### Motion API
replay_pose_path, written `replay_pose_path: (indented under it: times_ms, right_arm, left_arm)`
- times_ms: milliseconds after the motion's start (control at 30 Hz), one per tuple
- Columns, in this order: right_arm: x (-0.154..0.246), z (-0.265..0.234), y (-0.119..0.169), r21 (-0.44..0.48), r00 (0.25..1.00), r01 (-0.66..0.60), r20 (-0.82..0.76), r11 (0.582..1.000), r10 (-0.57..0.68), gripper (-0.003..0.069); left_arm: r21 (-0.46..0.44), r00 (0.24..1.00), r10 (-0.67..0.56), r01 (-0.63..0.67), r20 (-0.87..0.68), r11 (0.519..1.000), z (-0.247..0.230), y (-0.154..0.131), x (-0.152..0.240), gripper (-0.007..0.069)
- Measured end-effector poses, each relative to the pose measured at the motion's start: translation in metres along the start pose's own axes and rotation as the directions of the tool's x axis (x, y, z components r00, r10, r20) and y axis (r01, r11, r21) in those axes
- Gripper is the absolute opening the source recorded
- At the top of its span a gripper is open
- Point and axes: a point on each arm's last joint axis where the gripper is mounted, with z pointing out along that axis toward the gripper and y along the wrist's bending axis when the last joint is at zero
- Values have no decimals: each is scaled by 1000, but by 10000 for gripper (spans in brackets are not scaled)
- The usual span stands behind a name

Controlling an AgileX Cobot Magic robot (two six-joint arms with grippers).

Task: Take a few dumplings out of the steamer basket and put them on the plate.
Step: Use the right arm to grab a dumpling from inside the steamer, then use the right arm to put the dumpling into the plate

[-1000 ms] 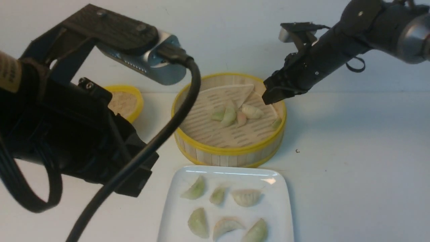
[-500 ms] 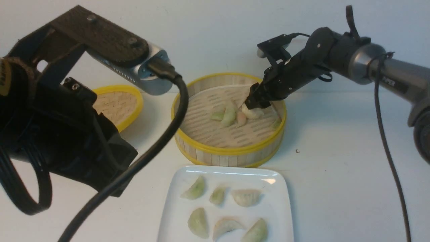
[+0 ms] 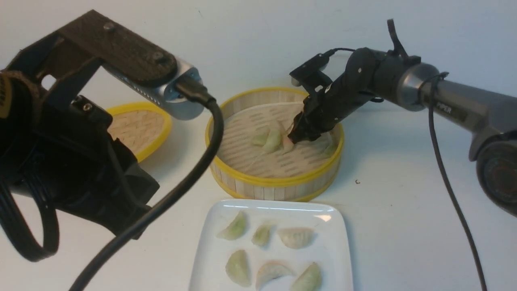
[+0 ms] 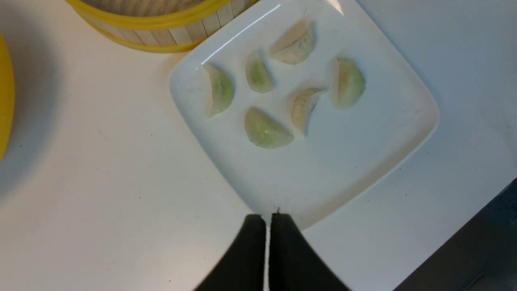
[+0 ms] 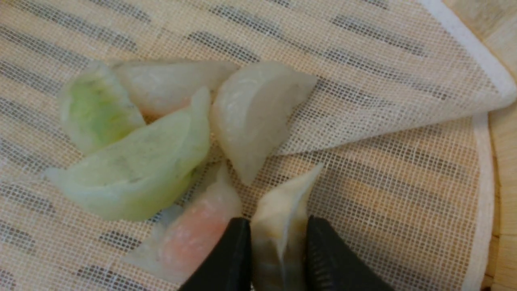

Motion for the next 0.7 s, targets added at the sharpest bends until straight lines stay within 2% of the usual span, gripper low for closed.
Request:
replay_pose_path:
  times_ms: [167,267,500,633,667,700]
  right_arm:
    - [-2,-14,1,-17,995,-35,-99,999,33,153]
    - [-6,-40,5,-37,984,-40,-173,999,33,153]
    - [-32,-122,14,18,995,-28,-94,999,30,153]
    - [-30,-172,30,31,997,-51,-54,998,53,153]
    - [-28,-170,30,29,996,-55,-63,998,57,153]
    - [-22,-189,41,25,996,-55,-62,998,56,153]
  left_arm:
    - [-29,1000,21,-21,-2,999,0,3,0,-6]
    - [-43,1000,26,-26,-3,999,0,4,0,-6]
    - [-46,999,36,-36,3,998,0,4,0,-6]
    - [-47,999,37,-37,8,998,0,4,-1,-6]
    - [-45,999,35,-35,8,998,0,4,-1,-6]
    - [-44,1000,30,-29,7,999,0,4,-1,-6]
